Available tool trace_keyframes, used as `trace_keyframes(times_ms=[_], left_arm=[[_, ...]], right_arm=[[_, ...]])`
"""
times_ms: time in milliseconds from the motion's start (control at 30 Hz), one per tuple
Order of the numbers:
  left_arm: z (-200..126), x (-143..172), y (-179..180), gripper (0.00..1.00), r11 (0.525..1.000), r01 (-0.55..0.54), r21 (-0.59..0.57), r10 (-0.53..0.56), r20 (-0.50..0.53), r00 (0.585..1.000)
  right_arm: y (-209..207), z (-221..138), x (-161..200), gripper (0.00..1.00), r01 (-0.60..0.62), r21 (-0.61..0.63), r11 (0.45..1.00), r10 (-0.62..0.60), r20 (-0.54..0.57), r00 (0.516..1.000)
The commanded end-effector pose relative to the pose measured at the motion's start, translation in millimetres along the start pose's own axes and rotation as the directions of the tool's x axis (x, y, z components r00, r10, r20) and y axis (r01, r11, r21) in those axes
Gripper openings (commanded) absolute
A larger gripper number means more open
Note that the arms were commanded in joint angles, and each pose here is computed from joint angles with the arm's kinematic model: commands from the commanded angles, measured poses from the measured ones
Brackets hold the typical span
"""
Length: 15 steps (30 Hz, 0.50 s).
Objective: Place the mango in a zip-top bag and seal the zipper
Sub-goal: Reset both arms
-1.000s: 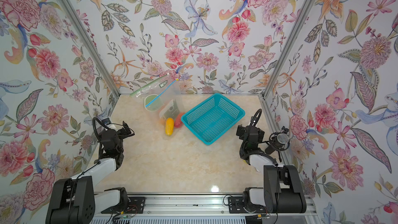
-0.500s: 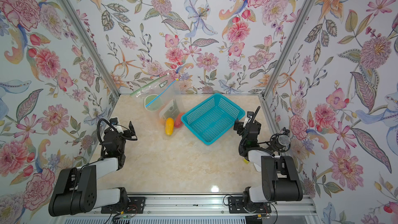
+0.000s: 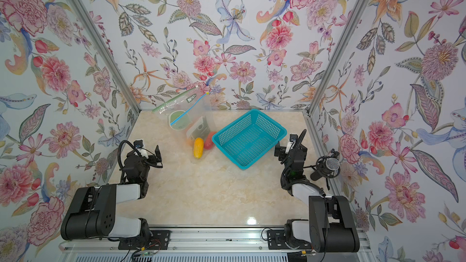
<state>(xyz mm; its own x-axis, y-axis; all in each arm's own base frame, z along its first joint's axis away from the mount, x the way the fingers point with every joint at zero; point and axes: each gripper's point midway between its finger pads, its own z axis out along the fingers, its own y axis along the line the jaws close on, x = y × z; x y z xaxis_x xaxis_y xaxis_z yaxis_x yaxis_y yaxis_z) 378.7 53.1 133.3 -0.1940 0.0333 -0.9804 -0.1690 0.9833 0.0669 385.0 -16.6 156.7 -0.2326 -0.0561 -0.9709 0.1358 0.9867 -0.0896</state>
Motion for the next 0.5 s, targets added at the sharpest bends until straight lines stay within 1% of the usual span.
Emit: trace_keyframes(times_ms=[0, 100, 133, 200, 333, 400, 467], left_arm=[[-2, -12, -2, 0.99, 1.0, -0.024, 0.018, 0.023, 0.053, 0.998], [0, -11, -6, 0.99, 0.999, -0.039, 0.026, 0.037, 0.05, 0.998], [0, -11, -8, 0.99, 0.999, -0.046, 0.029, 0.044, 0.048, 0.998], [3, -10, -11, 0.99, 0.998, -0.057, 0.036, 0.056, 0.04, 0.998], [12, -7, -18, 0.99, 0.995, -0.093, 0.033, 0.093, 0.007, 0.996], [16, -5, -23, 0.99, 0.992, -0.124, 0.013, 0.124, -0.014, 0.992], [12, -6, -22, 0.99, 0.993, -0.119, 0.004, 0.119, -0.002, 0.993]], right_arm=[[0, -6, 0, 1.0, 0.0, -0.014, 1.0, 0.0, 0.009, 1.0], [0, -10, 21, 1.0, 0.0, -0.015, 1.0, 0.0, -0.013, 1.0], [-1, -13, 26, 1.0, -0.003, -0.013, 1.0, 0.003, -0.001, 1.0], [-2, -15, 28, 1.0, -0.003, -0.012, 1.0, 0.003, 0.025, 1.0], [6, -8, 27, 1.0, -0.026, -0.071, 0.997, 0.028, 0.014, 1.0], [14, -6, 30, 1.0, -0.027, -0.109, 0.994, 0.031, 0.038, 0.999], [18, -2, 40, 1.0, -0.012, -0.101, 0.995, 0.016, 0.043, 0.999]])
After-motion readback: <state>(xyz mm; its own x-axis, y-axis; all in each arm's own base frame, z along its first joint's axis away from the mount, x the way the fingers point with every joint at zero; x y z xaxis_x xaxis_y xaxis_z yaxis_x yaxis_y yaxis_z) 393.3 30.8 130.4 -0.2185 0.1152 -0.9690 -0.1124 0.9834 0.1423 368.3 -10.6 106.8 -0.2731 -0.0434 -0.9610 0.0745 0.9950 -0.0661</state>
